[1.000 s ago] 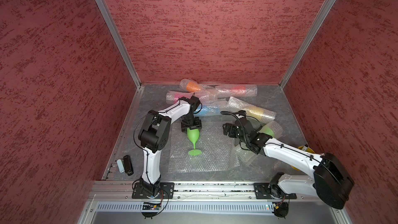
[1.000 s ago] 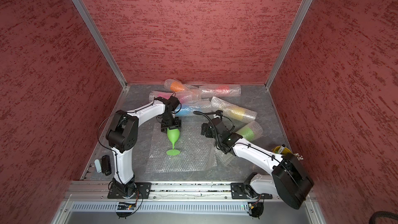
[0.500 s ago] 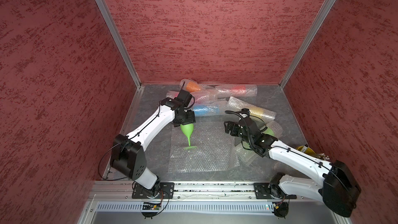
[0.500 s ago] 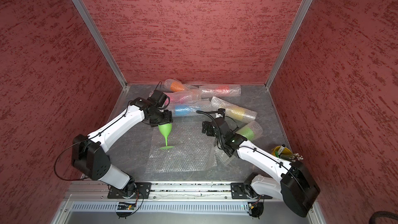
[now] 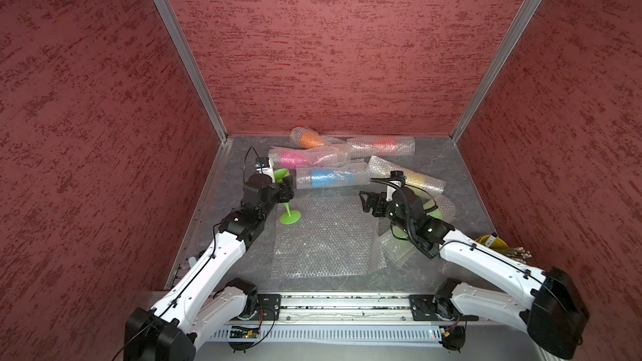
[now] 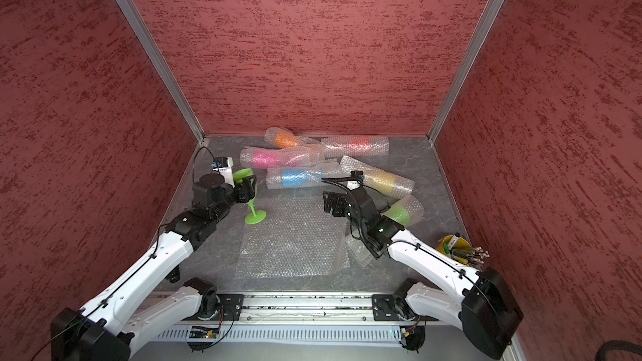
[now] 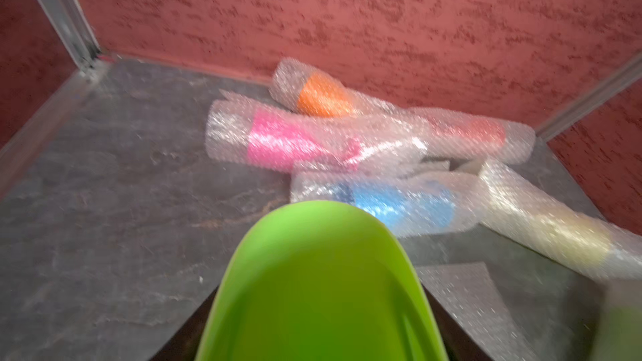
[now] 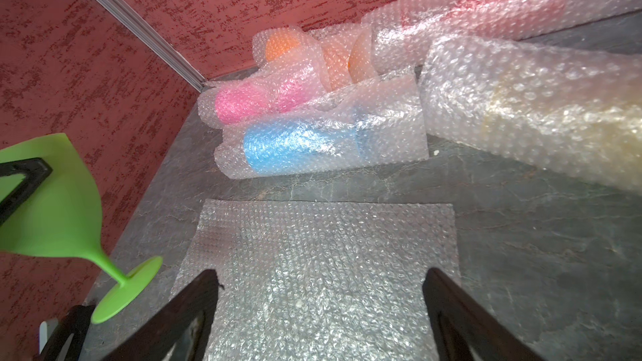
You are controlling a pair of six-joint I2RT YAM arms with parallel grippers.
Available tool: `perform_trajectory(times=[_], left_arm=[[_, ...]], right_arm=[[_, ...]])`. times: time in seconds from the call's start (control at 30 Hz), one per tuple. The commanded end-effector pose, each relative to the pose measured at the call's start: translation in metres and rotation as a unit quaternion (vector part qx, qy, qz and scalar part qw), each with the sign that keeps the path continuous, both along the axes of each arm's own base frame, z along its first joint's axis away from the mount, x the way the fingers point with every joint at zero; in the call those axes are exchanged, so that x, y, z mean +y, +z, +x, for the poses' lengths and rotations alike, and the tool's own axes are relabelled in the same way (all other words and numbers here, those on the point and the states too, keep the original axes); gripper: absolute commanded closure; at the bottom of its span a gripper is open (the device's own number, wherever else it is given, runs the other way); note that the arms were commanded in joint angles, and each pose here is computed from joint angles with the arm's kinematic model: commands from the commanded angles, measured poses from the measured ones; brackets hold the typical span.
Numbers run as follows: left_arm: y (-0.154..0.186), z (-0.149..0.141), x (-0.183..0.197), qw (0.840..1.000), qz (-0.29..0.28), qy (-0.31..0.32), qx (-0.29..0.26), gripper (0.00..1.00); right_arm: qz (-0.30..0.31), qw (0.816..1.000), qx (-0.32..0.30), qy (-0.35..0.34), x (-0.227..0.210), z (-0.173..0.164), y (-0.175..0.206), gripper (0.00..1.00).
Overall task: Unpack wine glasses from bubble wrap
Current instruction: Place the wine glass at the center of the board.
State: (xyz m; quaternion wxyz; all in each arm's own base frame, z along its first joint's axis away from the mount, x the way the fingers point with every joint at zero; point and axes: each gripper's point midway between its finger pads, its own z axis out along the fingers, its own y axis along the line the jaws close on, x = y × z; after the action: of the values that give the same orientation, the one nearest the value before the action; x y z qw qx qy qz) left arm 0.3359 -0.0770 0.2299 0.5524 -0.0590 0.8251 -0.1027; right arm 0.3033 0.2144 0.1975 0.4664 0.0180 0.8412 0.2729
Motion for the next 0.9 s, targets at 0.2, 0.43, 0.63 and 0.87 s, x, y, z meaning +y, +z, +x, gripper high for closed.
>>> perform_trajectory(times=[0.2, 0.43, 0.63, 0.87], left_arm=[[0.041, 0.018, 0.089, 0.956, 0.045, 0.211, -0.197, 0.50], [0.025, 0.020, 0.152, 0.908, 0.099, 0.344, -0.220, 0.49], [0.016, 0.021, 0.193, 0.885, 0.111, 0.401, -0.209, 0.48], [-0.003, 0.016, 0.236, 0.864, 0.132, 0.449, -0.184, 0.46]], right_arm=[[0.021, 0.998, -0.044, 0.034, 0.018, 0.010, 0.027, 0.06], [0.003, 0.997, -0.069, 0.043, 0.022, 0.015, 0.027, 0.06], [-0.009, 0.996, -0.075, 0.045, 0.021, 0.016, 0.029, 0.05], [-0.016, 0.995, -0.072, 0.061, 0.031, 0.021, 0.026, 0.05]])
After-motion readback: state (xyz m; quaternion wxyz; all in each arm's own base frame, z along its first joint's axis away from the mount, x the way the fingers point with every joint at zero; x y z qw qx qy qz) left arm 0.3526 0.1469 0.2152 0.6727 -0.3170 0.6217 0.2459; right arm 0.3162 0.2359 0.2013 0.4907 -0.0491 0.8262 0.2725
